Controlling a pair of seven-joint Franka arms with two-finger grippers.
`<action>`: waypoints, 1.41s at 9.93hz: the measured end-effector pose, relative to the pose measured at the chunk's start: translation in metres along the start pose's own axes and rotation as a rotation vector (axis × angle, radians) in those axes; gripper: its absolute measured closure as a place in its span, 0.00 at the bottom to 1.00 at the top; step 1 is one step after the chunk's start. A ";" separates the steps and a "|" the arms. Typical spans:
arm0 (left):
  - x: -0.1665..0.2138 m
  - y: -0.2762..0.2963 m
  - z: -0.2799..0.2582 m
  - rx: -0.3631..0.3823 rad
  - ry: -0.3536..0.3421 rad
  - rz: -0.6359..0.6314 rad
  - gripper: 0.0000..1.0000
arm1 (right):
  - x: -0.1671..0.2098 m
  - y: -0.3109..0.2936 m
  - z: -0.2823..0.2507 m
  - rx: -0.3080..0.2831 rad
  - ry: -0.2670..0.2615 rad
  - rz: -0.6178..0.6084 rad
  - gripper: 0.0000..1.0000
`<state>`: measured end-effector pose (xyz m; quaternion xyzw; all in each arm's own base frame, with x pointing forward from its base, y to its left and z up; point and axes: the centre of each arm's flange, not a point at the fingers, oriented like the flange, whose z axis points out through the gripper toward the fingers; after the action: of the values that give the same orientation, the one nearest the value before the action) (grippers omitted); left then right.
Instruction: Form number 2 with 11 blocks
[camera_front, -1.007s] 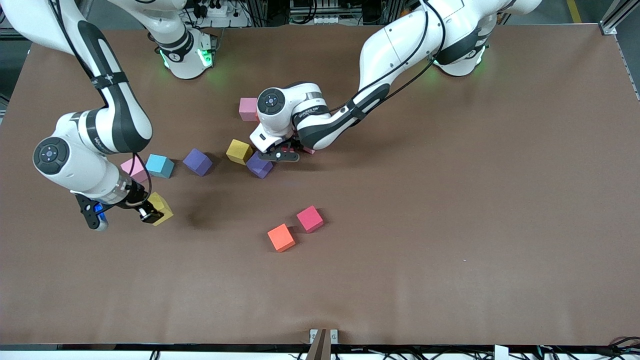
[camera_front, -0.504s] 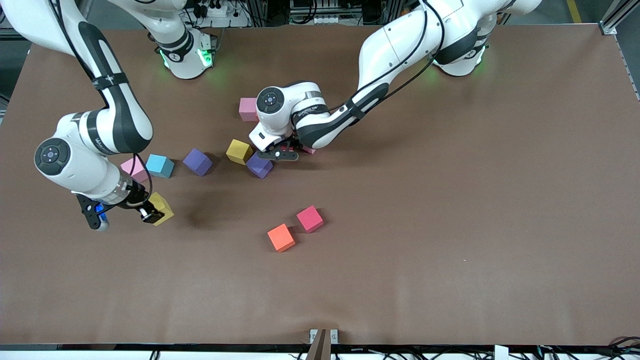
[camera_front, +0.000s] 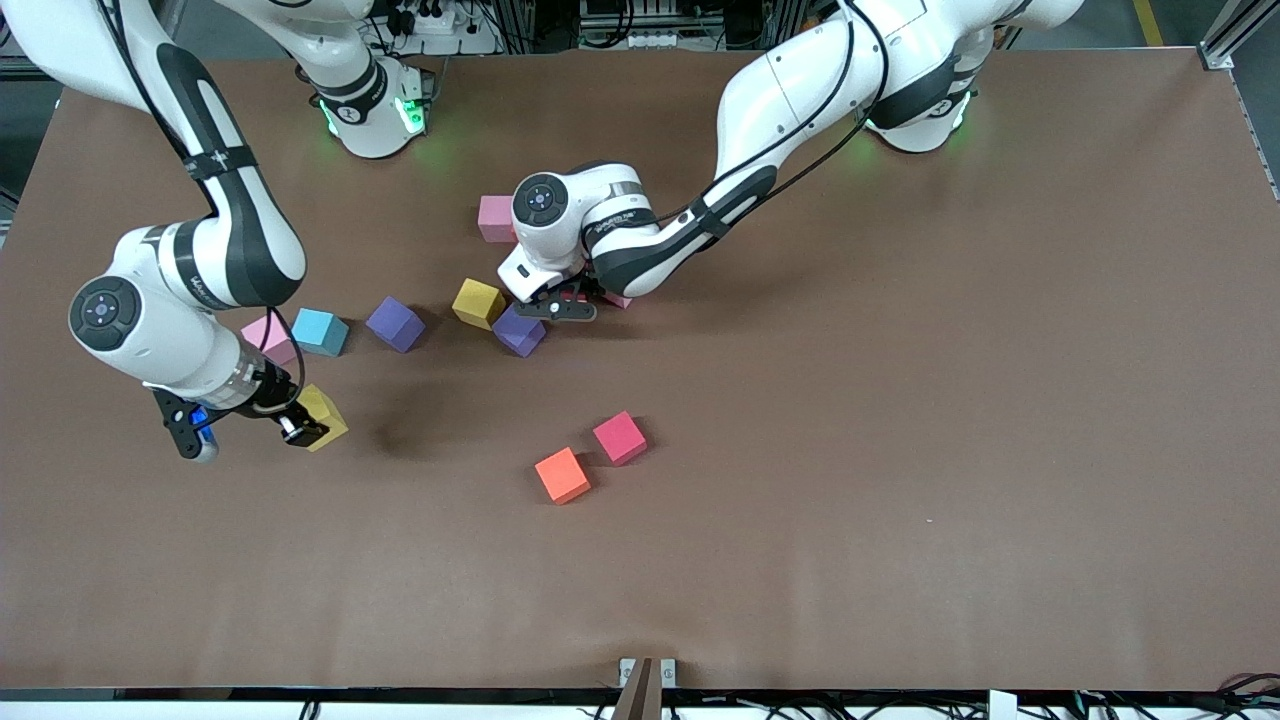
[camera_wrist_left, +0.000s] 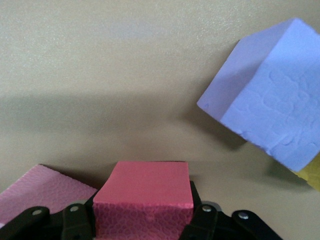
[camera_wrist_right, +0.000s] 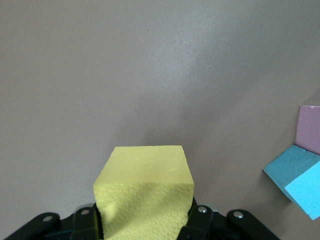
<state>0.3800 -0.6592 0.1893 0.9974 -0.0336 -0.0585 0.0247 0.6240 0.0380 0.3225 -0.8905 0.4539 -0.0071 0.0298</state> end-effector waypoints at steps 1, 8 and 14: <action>0.000 0.000 0.000 0.001 0.002 0.002 0.39 | 0.000 0.000 0.000 0.000 0.000 0.000 0.44; -0.001 0.001 0.008 -0.001 0.000 0.006 0.27 | 0.000 0.000 0.000 0.001 0.000 0.000 0.44; -0.002 0.001 0.009 0.000 0.001 0.007 0.06 | 0.000 0.000 0.000 0.000 0.000 0.000 0.44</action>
<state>0.3771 -0.6604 0.1805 0.9973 -0.0368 -0.0579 0.0251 0.6240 0.0381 0.3223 -0.8905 0.4539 -0.0072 0.0299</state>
